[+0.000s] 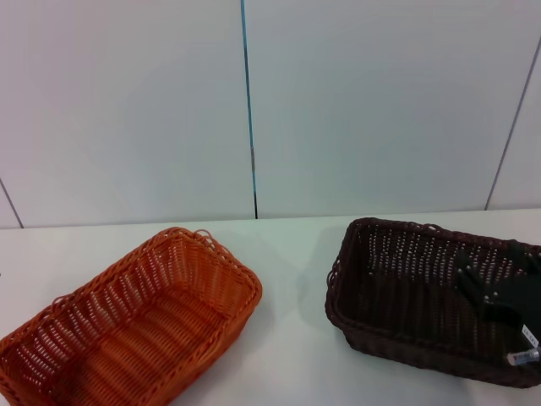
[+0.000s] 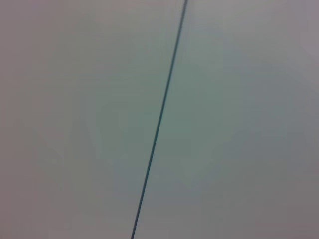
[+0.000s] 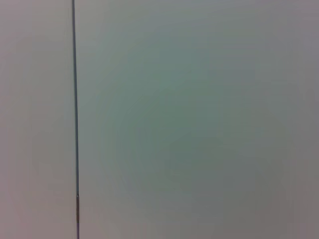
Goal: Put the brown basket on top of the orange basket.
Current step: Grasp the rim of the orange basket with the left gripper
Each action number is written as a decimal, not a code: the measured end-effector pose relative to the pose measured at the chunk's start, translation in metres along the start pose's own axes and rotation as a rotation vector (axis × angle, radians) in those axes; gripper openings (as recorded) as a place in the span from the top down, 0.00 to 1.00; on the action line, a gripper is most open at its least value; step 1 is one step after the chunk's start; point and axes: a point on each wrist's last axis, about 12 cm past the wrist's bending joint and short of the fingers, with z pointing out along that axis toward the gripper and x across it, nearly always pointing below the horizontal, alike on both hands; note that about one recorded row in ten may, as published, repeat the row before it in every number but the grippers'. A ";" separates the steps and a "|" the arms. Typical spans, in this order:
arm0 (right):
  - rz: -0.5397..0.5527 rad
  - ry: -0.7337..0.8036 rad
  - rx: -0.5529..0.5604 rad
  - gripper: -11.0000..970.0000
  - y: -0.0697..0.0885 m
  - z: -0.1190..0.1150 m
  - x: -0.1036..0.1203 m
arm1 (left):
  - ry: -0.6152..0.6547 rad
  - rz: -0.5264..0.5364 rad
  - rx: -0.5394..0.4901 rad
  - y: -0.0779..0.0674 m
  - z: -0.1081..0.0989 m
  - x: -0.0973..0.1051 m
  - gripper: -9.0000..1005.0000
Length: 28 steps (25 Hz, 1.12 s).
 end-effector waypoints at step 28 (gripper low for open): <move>-0.056 0.047 -0.043 0.29 0.003 -0.016 -0.002 | 0.112 0.104 0.011 -0.005 0.002 -0.006 0.10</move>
